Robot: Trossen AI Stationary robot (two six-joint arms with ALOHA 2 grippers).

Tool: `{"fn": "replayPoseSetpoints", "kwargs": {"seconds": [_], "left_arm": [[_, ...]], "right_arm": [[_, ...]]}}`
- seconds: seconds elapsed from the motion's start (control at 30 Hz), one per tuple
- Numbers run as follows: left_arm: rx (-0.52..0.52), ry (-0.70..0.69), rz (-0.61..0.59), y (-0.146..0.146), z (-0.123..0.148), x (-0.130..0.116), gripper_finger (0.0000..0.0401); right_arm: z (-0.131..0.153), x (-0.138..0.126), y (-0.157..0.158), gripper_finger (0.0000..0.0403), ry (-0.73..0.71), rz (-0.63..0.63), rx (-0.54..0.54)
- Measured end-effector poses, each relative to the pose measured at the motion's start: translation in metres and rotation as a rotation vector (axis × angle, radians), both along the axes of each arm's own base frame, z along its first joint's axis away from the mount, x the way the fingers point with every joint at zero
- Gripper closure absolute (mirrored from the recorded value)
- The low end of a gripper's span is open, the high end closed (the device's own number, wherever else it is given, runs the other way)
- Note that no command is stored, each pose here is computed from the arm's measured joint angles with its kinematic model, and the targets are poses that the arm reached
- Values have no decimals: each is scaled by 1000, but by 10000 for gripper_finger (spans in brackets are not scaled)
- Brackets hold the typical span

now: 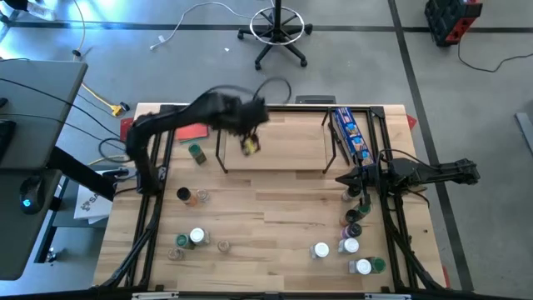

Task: Shelf spices
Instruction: Put the brown seasoning bottle aligned with the other brown seasoning bottle on the shelf

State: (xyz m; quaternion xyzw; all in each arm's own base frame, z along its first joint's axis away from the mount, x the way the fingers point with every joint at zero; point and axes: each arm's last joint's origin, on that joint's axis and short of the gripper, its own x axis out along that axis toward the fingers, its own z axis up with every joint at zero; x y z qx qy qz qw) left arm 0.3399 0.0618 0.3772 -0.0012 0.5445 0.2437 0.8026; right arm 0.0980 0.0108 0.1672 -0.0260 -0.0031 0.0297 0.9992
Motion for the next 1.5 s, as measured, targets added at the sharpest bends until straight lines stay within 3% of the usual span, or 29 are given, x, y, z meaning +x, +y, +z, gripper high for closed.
{"fn": "replayPoseSetpoints", "kwargs": {"seconds": [0.2,0.37,0.5,0.63,0.73,0.87,1.03,1.3,1.5], "left_arm": [[-113,-64,-2,-91,26,-44,137],[-311,-104,-16,-142,38,-74,137],[-373,-85,-207,-179,30,-67,137],[-341,53,-405,-214,0,-49,137],[-289,181,-464,-234,-30,-35,133],[-245,295,-406,-249,-76,-11,131],[-315,350,-382,-264,-109,6,130],[-336,287,-222,-298,-107,-17,130],[-339,275,-249,-321,-111,-37,130]], "right_arm": [[0,0,0,402,0,0,0],[0,0,0,402,0,0,0],[0,0,0,402,0,0,0],[0,0,0,402,0,1,0],[0,0,0,402,0,0,0],[0,0,0,402,0,0,0],[0,0,0,402,0,0,0],[0,0,0,402,0,0,0],[0,0,0,402,0,0,0]]}}
